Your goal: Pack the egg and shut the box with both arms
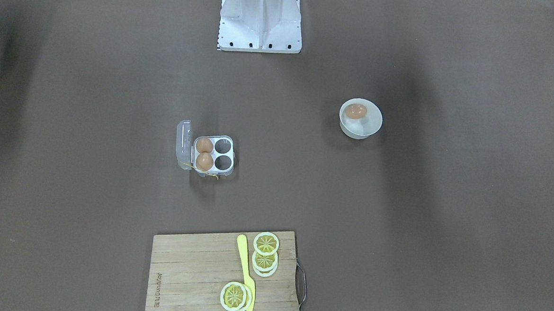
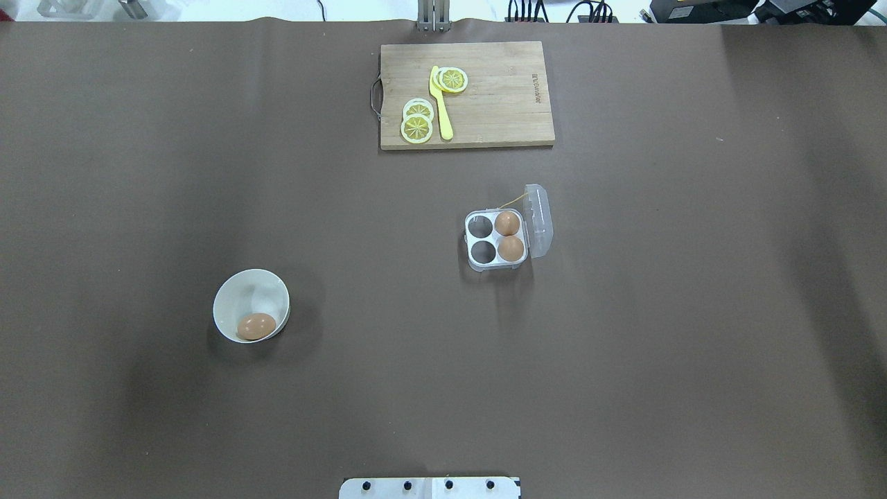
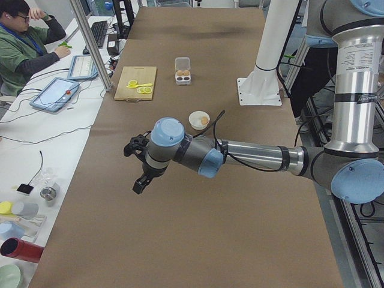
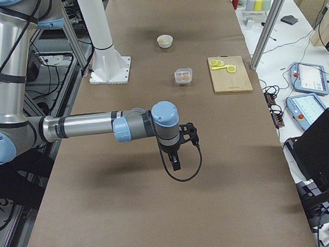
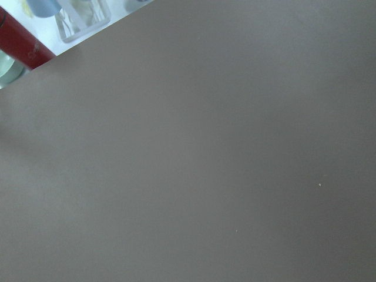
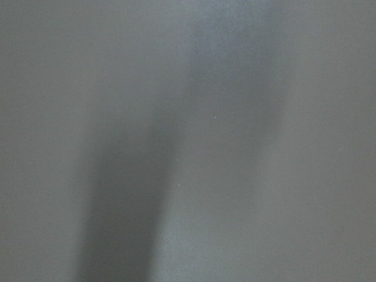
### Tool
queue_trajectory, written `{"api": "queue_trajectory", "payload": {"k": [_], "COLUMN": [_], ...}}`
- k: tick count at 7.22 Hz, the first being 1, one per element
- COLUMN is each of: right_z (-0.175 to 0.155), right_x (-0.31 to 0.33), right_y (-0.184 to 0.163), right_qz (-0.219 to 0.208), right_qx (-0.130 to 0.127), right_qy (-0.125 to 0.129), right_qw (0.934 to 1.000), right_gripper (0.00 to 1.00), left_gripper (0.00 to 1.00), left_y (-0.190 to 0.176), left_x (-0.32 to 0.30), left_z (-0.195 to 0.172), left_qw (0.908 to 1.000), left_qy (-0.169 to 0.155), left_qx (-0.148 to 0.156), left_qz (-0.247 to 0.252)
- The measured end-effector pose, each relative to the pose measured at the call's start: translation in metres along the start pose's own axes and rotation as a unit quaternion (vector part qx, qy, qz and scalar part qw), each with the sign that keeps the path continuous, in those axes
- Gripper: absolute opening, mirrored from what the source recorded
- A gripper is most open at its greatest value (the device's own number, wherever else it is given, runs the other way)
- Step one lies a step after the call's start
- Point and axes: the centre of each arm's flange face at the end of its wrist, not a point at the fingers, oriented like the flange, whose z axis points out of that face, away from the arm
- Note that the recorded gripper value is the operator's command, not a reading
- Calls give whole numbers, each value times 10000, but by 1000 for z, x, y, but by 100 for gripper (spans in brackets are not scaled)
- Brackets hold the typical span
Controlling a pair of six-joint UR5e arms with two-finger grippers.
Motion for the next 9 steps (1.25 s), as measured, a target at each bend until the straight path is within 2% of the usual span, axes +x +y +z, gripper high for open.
{"api": "queue_trajectory", "payload": {"k": [2,3,5,9], "right_z": [-13,-20,-24,-31], "right_x": [-14,-20,-26,-33], "right_y": [-24,-36,-43,-46], "right_qz": [-203,-297,-387,-468], "right_qx": [296,398,490,571], "right_qy": [-141,-190,-290,-309], "right_qw": [9993,9986,9976,9968], "right_gripper": [100,100,100,100], "left_gripper": [99,99,99,98], "left_y": [-11,-8,-1,-67], "left_x": [6,9,11,79], "left_z": [-2,1,9,9], "left_qw": [9997,9989,9956,9838], "left_qy": [149,348,587,937], "left_qx": [154,251,601,1082], "left_qz": [153,205,424,1077]}}
